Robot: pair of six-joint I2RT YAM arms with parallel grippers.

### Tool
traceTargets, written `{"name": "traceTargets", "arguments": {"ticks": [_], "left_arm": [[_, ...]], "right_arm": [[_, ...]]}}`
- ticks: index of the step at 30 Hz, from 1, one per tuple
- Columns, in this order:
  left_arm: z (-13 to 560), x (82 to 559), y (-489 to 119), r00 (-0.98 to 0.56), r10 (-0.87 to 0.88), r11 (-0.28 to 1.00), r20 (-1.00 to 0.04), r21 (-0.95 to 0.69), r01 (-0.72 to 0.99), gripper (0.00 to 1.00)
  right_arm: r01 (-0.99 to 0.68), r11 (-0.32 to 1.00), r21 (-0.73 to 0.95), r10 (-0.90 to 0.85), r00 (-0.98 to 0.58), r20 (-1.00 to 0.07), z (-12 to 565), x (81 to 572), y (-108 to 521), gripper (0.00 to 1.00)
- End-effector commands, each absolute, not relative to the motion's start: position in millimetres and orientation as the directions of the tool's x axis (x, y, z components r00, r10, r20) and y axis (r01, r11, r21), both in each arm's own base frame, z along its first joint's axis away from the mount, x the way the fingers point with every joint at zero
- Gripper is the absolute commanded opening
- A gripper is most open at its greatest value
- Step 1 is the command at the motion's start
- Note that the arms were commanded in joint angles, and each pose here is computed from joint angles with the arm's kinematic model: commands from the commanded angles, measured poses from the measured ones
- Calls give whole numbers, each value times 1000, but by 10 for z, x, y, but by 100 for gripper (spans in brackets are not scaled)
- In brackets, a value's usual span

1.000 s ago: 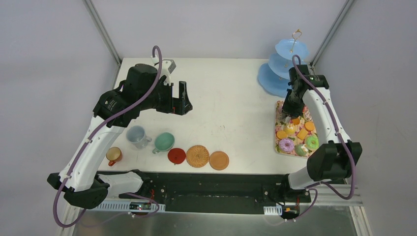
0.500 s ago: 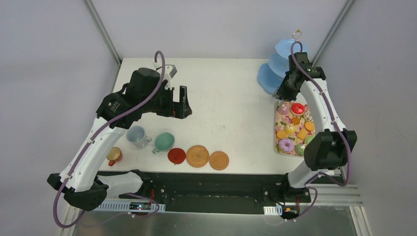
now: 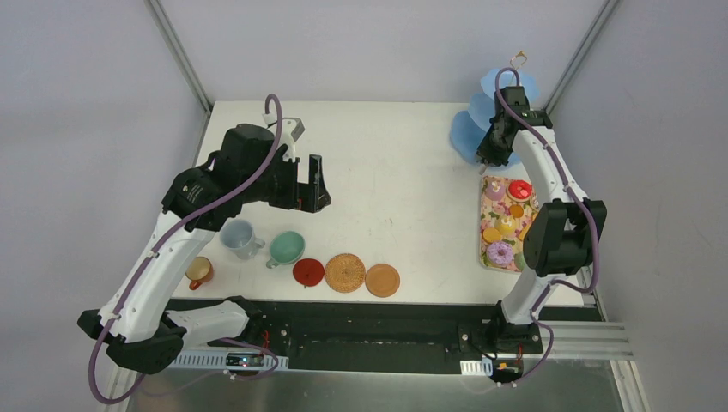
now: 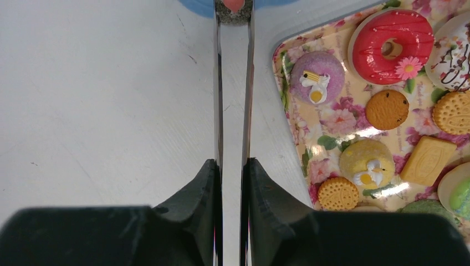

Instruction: Serve the afternoon tea

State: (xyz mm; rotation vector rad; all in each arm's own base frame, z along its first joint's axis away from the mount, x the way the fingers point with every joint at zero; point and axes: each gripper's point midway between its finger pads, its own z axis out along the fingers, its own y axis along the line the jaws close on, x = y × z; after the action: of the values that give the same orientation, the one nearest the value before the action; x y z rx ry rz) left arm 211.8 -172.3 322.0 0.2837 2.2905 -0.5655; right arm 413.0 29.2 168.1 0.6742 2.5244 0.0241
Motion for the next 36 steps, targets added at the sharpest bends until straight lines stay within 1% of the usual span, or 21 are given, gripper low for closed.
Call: {"name": "traceTargets", "arguments": {"ticks": [1,7,11,21,25,31,36], "left_arm": [[3253,2054,-1670,-677,47,879,-734,-292,378,99],[3237,2032,-1635,-675,55,882,-736,-281,378,99],[3215,2016,-1619,-676,61,883,-734,-276,379,99],[3231,2040,-1626,-671,63,884,-739,-271,382,99],[3253,2050,-1601,-662,68,888,-746,-257,381,99],[3261,2064,-1593,-659,71,891,-749,-249,380,99],[3284,2072,-1581,-654,70,894,-753,-244,377,99]], "right_arm": [[489,851,191,504,-661,-556,1818,4406,243,18],[495,848,189,506,-649,-568,1734,4541,235,22],[482,856,188,498,-669,-552,1650,4601,293,26],[490,860,142,482,-689,-542,1581,4600,308,35],[479,865,151,478,-693,-539,1616,4600,340,40],[466,871,153,469,-701,-538,1663,4560,358,46],[452,879,151,455,-701,-549,1735,4544,352,47]]}}
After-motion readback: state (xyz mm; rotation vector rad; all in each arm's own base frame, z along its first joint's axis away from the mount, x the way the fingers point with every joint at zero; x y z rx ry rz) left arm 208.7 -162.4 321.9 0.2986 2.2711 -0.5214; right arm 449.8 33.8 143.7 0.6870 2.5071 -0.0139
